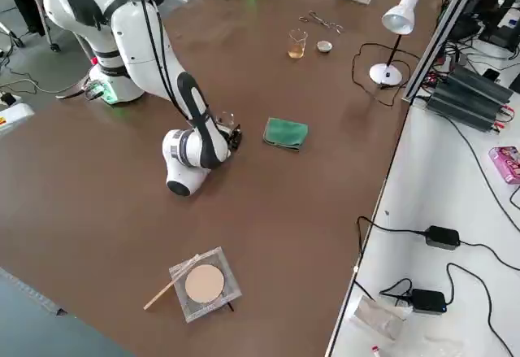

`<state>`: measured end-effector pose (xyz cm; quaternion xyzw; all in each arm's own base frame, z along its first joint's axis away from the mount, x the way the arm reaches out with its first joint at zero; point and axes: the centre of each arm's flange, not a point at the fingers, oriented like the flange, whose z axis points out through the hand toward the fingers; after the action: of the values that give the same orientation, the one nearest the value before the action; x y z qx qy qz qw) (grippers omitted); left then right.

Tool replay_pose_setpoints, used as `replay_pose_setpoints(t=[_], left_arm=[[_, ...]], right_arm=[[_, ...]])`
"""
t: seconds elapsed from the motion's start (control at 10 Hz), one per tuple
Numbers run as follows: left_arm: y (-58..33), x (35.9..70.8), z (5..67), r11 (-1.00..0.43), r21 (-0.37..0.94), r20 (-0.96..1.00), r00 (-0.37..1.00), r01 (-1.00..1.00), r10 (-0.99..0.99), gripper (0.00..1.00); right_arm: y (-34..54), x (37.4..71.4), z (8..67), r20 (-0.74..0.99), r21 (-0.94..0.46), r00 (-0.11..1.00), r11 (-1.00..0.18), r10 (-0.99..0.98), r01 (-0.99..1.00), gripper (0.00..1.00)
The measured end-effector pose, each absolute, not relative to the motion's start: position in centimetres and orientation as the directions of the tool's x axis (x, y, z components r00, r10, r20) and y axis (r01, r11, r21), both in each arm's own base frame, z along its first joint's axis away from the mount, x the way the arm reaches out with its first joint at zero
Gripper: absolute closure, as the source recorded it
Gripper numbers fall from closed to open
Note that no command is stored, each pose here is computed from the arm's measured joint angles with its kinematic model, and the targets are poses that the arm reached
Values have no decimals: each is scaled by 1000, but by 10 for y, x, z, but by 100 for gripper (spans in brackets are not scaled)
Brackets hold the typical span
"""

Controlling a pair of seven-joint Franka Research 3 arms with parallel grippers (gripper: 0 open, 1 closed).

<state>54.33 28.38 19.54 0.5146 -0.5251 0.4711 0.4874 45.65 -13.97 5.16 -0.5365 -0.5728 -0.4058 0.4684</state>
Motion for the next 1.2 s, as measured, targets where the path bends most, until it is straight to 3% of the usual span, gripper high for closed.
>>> replay_pose_setpoints(t=[0.1,0.6,0.8,1.2], left_arm=[[286,543,198,18,15,997,13,-1000,-75,79],[292,542,214,13,9,997,8,-1000,-74,79],[288,544,216,20,5,998,4,-1000,-69,79],[287,546,225,22,14,997,13,-1000,-76,79]], right_arm=[[-140,456,52,972,-38,15,95,234,995,36],[-139,456,51,972,-38,15,95,234,995,46],[-139,457,51,972,-38,15,92,233,995,56],[-137,458,52,973,-36,15,87,230,996,61]])
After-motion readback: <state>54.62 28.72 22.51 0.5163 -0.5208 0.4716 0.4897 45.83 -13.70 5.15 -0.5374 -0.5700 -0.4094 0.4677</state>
